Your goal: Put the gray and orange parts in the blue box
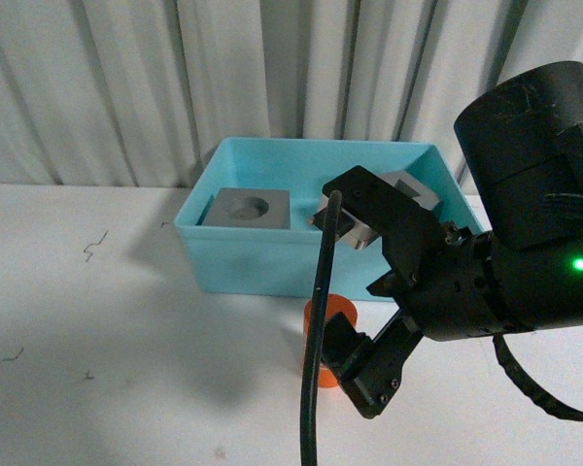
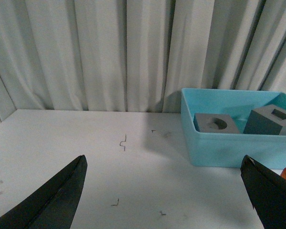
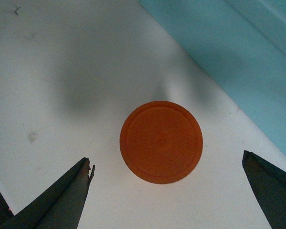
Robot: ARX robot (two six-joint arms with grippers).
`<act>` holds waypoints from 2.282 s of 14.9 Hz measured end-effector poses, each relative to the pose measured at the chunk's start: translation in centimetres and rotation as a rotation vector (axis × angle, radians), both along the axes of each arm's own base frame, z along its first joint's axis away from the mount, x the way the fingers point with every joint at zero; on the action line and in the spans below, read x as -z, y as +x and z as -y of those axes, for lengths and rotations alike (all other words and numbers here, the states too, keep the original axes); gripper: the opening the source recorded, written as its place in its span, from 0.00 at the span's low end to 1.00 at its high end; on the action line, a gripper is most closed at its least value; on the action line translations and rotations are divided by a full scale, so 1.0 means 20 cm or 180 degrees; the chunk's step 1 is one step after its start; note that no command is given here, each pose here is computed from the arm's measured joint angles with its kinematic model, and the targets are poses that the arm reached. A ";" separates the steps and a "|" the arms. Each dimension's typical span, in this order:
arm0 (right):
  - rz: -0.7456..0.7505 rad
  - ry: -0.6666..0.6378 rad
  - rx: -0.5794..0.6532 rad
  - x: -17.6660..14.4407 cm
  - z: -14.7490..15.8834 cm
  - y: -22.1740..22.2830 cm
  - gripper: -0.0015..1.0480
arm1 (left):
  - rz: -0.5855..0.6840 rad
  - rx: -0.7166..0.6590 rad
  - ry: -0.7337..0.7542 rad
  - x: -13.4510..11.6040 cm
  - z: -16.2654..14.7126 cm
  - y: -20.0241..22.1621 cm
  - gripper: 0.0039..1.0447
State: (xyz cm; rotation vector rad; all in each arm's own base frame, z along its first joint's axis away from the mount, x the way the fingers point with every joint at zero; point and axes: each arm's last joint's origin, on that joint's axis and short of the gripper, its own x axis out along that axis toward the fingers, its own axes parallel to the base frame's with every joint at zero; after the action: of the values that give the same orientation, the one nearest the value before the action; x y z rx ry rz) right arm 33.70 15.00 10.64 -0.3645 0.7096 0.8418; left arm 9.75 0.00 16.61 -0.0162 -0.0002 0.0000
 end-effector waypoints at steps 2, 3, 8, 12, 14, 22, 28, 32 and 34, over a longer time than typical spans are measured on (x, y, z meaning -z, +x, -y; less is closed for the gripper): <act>-0.0004 -0.0003 -0.0006 0.01 -0.02 0.01 0.94 | 0.0000 -0.0001 0.0000 0.00 0.00 0.00 0.94; -0.0018 -0.0001 -0.0008 0.01 -0.06 0.03 0.89 | 0.0000 -0.0001 0.0000 0.00 0.00 0.00 0.94; -0.0031 -0.0096 0.0039 0.03 -0.07 0.03 0.44 | 0.0000 0.0000 0.0000 0.00 0.00 0.00 0.94; 0.0387 0.0245 0.0314 -0.26 -0.05 0.03 0.43 | 0.0000 -0.0001 0.0000 0.00 0.00 0.00 0.94; 0.0980 0.0643 0.0595 -0.61 0.00 0.02 0.43 | 0.0000 -0.0001 0.0000 0.00 0.00 0.00 0.94; 0.1270 0.0778 0.1650 -0.58 0.00 0.47 0.43 | 0.0001 0.0000 0.0000 0.00 0.00 0.00 0.94; 0.0808 0.0650 0.1705 -0.28 -0.16 0.57 0.43 | 0.0000 0.0000 0.0000 0.00 0.00 0.00 0.94; 0.0748 0.0661 0.1699 -0.23 -0.23 0.59 0.43 | 0.0001 -0.0001 0.0000 0.00 0.00 0.00 0.94; 0.0652 0.0587 0.1707 -0.17 -0.26 0.59 0.43 | 0.0001 0.0000 0.0000 0.00 0.00 0.00 0.94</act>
State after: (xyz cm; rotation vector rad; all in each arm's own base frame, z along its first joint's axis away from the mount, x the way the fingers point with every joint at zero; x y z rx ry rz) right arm 45.53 20.11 13.99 -0.0813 0.4980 0.3493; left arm 9.75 0.00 16.62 -0.0162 -0.0006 0.0000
